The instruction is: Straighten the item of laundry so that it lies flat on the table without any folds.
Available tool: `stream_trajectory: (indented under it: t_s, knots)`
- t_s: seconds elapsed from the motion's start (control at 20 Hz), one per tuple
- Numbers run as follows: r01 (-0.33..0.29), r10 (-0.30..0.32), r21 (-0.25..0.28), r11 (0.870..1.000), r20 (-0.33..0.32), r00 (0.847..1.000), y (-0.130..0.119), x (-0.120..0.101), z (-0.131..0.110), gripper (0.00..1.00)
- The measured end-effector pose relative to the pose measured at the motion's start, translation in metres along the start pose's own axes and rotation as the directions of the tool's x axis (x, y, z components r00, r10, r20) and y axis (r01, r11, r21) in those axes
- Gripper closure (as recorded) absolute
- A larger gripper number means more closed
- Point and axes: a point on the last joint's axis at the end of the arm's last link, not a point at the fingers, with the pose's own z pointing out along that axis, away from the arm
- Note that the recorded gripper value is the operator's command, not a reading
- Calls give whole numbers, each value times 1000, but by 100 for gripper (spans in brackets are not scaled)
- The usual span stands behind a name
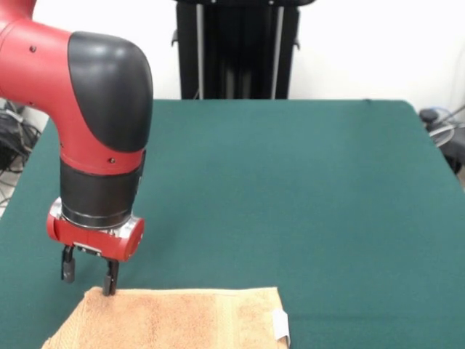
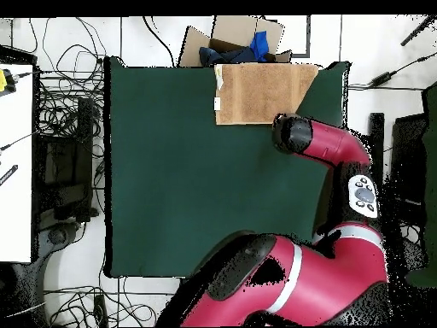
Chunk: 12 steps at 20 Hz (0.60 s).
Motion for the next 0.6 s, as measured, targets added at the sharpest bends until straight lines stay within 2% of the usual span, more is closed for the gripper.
stream_trajectory:
  t_s: [0.6]
  knots:
    - [-4,4,-5,1000,17,1000,2,7,14,0]
